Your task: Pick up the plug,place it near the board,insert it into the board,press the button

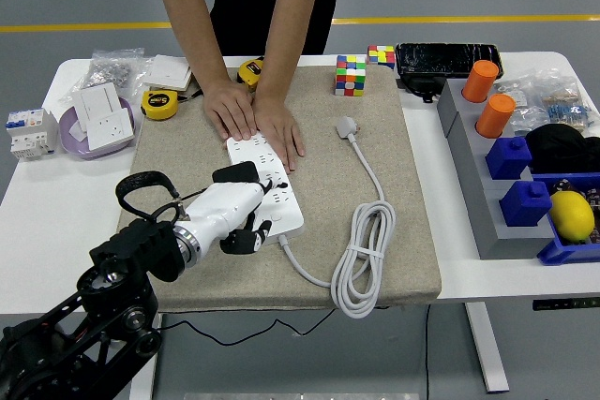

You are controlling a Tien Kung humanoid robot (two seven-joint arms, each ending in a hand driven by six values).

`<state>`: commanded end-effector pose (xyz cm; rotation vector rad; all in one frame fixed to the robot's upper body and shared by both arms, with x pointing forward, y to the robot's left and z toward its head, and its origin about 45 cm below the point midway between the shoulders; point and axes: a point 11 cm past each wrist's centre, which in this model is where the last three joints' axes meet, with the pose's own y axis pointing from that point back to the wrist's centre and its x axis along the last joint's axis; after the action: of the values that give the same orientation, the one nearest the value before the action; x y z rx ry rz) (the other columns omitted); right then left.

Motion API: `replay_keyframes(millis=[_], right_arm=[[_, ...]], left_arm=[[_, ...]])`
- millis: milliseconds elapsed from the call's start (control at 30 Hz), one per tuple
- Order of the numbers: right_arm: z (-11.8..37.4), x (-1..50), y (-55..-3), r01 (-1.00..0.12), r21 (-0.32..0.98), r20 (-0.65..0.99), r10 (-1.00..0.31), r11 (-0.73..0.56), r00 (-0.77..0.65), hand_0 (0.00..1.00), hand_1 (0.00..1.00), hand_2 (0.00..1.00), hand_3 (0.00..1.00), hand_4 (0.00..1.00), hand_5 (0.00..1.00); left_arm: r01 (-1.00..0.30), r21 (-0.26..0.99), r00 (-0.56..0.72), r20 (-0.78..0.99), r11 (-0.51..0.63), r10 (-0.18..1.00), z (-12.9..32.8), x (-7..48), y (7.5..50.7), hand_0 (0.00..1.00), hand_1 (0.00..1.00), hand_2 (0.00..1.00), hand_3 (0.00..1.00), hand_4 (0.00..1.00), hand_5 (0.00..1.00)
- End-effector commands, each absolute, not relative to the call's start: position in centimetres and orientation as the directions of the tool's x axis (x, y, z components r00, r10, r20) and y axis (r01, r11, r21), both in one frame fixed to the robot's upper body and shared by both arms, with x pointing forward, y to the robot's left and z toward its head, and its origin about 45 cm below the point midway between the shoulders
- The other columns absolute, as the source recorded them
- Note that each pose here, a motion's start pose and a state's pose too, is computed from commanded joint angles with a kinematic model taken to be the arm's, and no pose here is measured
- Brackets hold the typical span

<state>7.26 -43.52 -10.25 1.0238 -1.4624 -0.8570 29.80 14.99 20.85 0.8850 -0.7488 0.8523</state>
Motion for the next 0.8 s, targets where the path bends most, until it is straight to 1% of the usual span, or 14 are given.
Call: replay_keyframes(millis=[33,200,233,333,400,433,600,633,767,800], right_arm=[[-10.3,7.2,-43.5,-0.137,0.921,0.364,-0.931,0.364,-0.025,0.836,0.727,0.723,0.765,0.998,0.981],[-10.3,7.1,-43.4,-0.135,0.922,0.363,-0.931,0.363,-0.023,0.836,0.727,0.723,0.765,0.998,0.981],[-10.3,7.1,-43.4,-0.134,0.922,0.363,-0.931,0.363,-0.023,0.835,0.727,0.723,0.765,0.998,0.980],[-10.3,7.0,-43.4,-0.133,0.922,0.363,-0.932,0.363,-0.024,0.835,0.727,0.723,0.765,0.998,0.980],[-10.3,7.0,-43.4,-0.133,0.922,0.363,-0.931,0.363,-0.025,0.835,0.727,0.723,0.765,0.998,0.980],[-10.3,7.1,-43.5,-0.134,0.922,0.364,-0.931,0.364,-0.025,0.836,0.727,0.723,0.764,0.998,0.980],[-10.2,7.4,-43.5,-0.139,0.921,0.365,-0.931,0.365,-0.029,0.836,0.727,0.723,0.764,0.998,0.980],[-10.2,7.4,-43.5,-0.140,0.920,0.365,-0.931,0.365,-0.030,0.836,0.727,0.723,0.764,0.998,0.981],[-10.2,7.3,-43.5,-0.137,0.921,0.363,-0.931,0.364,-0.032,0.836,0.727,0.723,0.764,0.998,0.981],[-10.3,7.3,-43.5,-0.136,0.921,0.363,-0.931,0.364,-0.032,0.836,0.727,0.723,0.764,0.998,0.981]], left_arm=[[-0.873,0.313,0.446,0.822,0.374,0.354,21.1,29.9,15.1,0.225,0.170,0.250,0.610,0.472,0.089],[-0.903,0.156,0.385,0.706,0.400,0.595,22.5,30.4,16.2,0.225,0.170,0.250,0.610,0.472,0.089],[-0.902,0.146,0.391,0.676,0.407,0.624,22.4,30.4,16.3,0.690,0.701,0.667,0.782,0.865,0.352],[-0.893,0.153,0.427,0.586,0.424,0.688,21.7,30.2,16.7,0.690,0.701,0.667,0.782,0.865,0.352],[-0.893,0.151,0.430,0.561,0.424,0.707,21.5,30.1,17.0,0.690,0.701,0.667,0.782,0.865,0.352],[-0.895,0.148,0.427,0.557,0.421,0.712,21.5,30.1,17.1,0.998,0.998,0.998,0.967,0.991,0.518],[-0.896,0.152,0.421,0.591,0.418,0.688,21.6,30.2,17.2,0.998,0.998,0.998,0.967,0.991,0.518],[-0.893,0.163,0.427,0.602,0.420,0.675,21.4,30.2,17.2,0.901,0.913,0.831,0.969,0.994,0.496],[-0.868,0.245,0.475,0.659,0.431,0.583,20.1,30.0,16.8,0.901,0.913,0.831,0.969,0.994,0.496],[-0.861,0.274,0.488,0.683,0.428,0.543,19.5,29.8,16.7,0.901,0.913,0.831,0.969,0.994,0.496]])
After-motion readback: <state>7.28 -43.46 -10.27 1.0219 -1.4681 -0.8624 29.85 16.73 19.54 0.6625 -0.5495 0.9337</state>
